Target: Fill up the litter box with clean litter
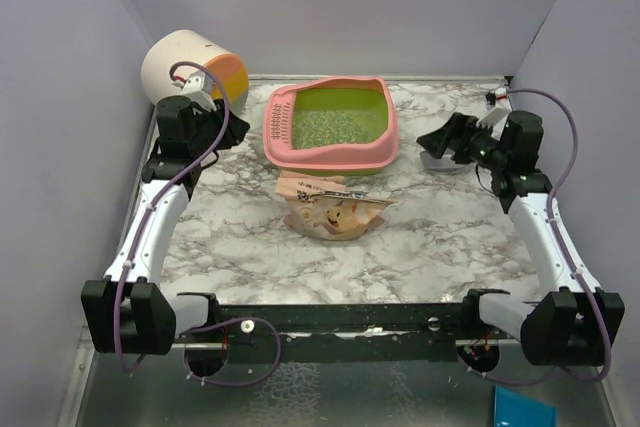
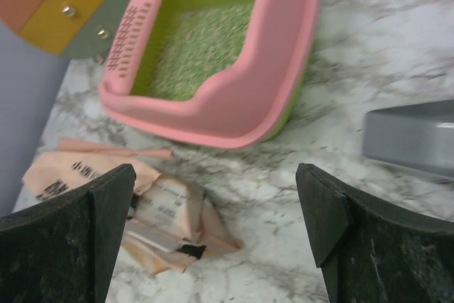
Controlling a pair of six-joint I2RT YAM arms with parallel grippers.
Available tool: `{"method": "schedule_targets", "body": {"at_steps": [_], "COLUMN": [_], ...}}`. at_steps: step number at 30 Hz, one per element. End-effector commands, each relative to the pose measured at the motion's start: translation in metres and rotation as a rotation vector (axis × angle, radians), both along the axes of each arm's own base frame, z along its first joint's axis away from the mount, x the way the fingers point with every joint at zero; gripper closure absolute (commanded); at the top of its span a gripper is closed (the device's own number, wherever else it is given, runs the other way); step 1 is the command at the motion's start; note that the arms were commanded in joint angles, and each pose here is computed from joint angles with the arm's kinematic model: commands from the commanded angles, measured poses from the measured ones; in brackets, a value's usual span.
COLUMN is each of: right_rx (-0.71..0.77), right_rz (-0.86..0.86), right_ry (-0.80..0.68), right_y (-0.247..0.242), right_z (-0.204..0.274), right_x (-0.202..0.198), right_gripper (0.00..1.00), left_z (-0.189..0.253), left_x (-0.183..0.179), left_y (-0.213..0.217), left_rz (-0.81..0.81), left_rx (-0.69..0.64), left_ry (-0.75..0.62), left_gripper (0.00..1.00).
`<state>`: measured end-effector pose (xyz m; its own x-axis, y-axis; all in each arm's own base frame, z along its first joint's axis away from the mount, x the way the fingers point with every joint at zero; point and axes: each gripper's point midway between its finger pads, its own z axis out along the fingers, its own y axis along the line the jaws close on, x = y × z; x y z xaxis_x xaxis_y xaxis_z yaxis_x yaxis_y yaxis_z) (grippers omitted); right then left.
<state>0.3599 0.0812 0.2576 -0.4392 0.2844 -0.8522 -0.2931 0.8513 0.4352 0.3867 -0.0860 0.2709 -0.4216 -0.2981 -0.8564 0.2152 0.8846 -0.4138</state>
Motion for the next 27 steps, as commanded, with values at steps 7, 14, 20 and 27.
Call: {"method": "schedule_targets", "body": {"at_steps": [7,14,20,27], "right_rx": [0.138,0.132,0.114,0.097], "right_rz": [0.166,0.138,0.12,0.108], "right_ry": [-0.023,-0.022,-0.017,-0.015], "right_y": [0.033,0.029,0.026,0.023], "right_z": [0.004,-0.002,-0.004,-0.007], "right_x": [-0.03,-0.031,-0.033,-0.036], "right_gripper": [0.04,0.04,0.04,0.04], "left_z": [-0.01,-0.019,-0.032,-0.038], "left_x": [-0.03,-0.033,-0.034,-0.034], "left_y": [-0.019,0.002,0.004,0.007], "left_rz": [-0.036,0.093,0.142,0.167], "left_rx": [-0.164,-0.139,-0.188,-0.18], "left_ry": [0.043,0.024,0.061,0.078], "left_gripper": [0.67,0.66,0.66,0.67]}}
